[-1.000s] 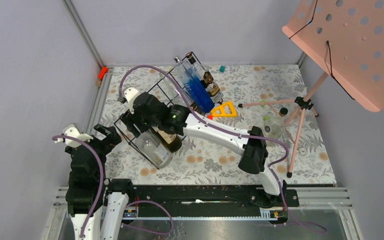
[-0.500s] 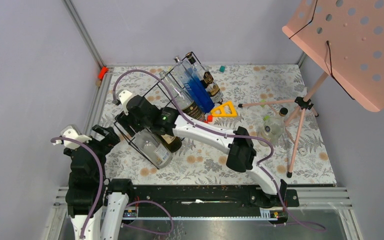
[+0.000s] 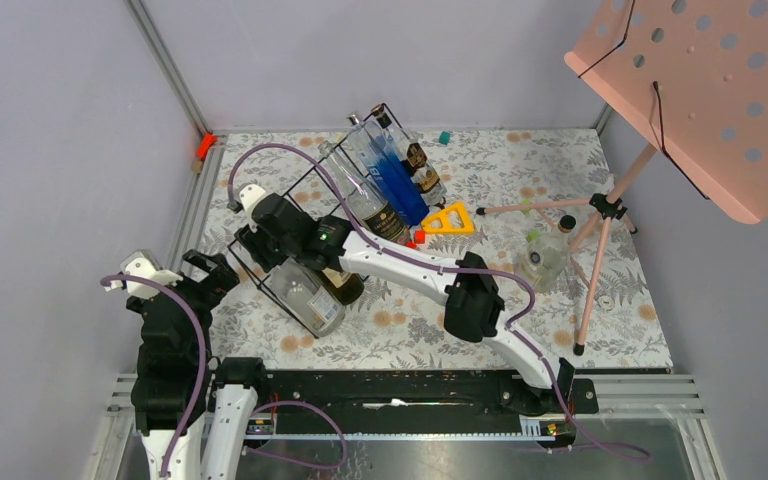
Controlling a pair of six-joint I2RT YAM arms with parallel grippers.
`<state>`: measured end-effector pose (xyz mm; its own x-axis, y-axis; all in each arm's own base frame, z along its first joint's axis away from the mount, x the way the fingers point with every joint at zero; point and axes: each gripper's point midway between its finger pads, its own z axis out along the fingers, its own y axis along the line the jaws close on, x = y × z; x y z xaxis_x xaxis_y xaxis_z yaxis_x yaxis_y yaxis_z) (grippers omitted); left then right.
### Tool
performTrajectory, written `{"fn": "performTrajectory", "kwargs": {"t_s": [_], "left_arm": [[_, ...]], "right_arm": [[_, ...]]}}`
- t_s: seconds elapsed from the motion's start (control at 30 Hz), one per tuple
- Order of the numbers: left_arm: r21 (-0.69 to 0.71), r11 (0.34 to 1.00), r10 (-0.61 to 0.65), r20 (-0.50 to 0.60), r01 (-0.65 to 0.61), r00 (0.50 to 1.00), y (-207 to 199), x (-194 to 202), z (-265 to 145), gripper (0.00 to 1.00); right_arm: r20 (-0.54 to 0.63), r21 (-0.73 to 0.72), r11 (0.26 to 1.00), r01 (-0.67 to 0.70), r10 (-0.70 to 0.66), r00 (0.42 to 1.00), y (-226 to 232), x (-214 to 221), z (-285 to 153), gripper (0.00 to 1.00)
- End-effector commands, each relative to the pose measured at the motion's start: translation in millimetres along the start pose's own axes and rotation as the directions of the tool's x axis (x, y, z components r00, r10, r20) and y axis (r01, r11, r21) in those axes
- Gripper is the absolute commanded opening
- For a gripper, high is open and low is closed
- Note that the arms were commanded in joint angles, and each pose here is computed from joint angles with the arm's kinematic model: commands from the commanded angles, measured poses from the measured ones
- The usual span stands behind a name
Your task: Take the wine bottle off the wine rack
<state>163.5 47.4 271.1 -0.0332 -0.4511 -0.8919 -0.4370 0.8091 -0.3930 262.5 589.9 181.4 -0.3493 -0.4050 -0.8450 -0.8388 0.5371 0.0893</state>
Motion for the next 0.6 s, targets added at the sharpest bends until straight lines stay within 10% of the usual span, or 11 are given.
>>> {"fn": "performTrajectory", "kwargs": {"t_s": [0.0,0.57], "left_arm": [[-0.011,1.000,-0.020,0.036,0.021,0.999,1.1,-8.7,-1.4,0.99],[-0.014,1.000,-0.021,0.036,0.022,0.999,1.4,-8.5,-0.8,0.99]], "right_arm": [[0.050,0.014,1.000,-0.017,0.016,0.999,-9.3,-16.5,4.2,0.52],[0.107,0.003,1.000,-0.019,0.019,0.994,-7.0,-40.1,-16.5,0.00]]}}
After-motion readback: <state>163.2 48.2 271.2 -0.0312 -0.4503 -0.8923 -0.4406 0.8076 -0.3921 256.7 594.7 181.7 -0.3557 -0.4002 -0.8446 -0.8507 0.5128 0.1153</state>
